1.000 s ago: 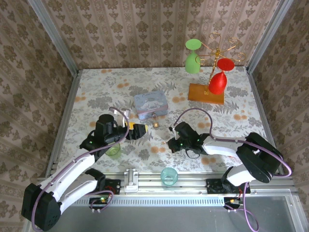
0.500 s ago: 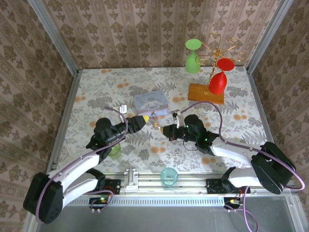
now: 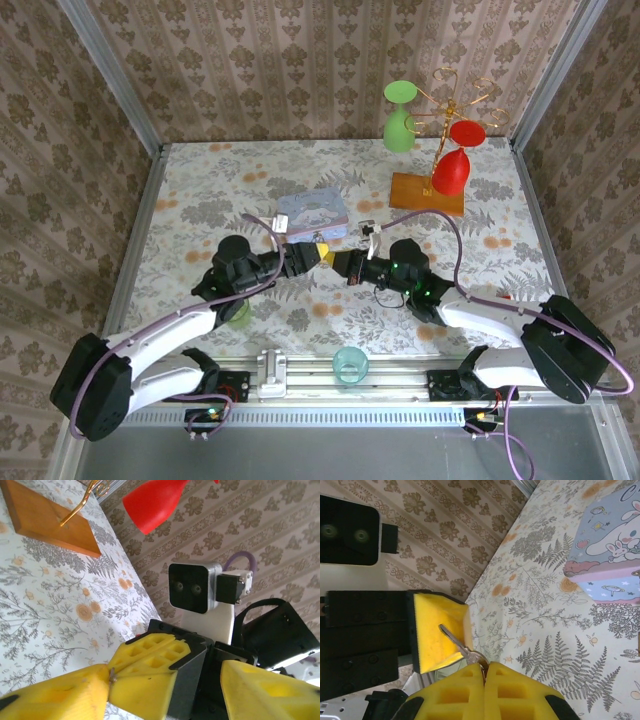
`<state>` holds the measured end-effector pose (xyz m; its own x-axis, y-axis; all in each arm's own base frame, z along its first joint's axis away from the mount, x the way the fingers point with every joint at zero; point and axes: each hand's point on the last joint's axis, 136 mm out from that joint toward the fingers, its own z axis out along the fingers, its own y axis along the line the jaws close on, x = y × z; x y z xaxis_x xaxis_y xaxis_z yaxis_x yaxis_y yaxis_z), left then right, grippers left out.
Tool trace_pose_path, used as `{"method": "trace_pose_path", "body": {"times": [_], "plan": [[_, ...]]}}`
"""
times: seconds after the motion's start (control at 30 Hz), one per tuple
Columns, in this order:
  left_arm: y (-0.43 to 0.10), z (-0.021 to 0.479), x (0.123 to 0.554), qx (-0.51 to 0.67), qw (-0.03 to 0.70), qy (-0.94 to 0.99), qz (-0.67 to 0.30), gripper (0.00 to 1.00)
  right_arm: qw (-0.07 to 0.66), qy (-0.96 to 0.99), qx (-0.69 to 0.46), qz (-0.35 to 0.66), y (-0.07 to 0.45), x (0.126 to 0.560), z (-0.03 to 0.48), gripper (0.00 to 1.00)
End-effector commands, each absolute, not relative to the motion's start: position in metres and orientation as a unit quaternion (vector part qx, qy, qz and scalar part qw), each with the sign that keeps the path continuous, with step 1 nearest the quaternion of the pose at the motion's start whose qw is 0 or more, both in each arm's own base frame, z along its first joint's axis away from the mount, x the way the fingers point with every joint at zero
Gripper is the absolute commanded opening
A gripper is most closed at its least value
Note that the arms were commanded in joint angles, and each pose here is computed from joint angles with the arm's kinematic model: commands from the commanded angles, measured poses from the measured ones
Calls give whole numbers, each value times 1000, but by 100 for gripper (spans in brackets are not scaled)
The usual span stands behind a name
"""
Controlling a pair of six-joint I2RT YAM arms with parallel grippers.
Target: Unlock the padlock with the key
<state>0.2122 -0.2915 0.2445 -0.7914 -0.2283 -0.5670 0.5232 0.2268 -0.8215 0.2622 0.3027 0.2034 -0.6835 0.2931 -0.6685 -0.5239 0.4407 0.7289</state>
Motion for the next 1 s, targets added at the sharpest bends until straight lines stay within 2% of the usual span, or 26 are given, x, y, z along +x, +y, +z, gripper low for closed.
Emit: {"method": "trace_pose_path", "body": {"times": [0.0, 0.17, 0.37, 0.47, 0.7, 0.9, 0.97], "plan": [[-291, 246, 216, 118, 325, 731, -588, 57, 394, 745, -75, 533, 304, 259, 207, 0], [-282, 221, 222, 120, 330, 779, -519, 52, 385, 751, -81, 531, 307, 255, 202, 0], [-284, 231, 223, 120, 347, 757, -540, 43, 377, 758, -78, 526, 309, 255, 193, 0], [-287, 235, 223, 122, 344, 751, -550, 33, 375, 762, -70, 523, 310, 256, 189, 0], [-289, 228, 224, 119, 332, 758, -548, 19, 374, 760, -64, 528, 314, 257, 185, 0], [-287, 213, 226, 108, 322, 775, -534, 18, 374, 760, -57, 528, 315, 255, 182, 0], [-284, 211, 226, 110, 327, 781, -520, 22, 373, 762, -54, 527, 315, 256, 180, 0]]}}
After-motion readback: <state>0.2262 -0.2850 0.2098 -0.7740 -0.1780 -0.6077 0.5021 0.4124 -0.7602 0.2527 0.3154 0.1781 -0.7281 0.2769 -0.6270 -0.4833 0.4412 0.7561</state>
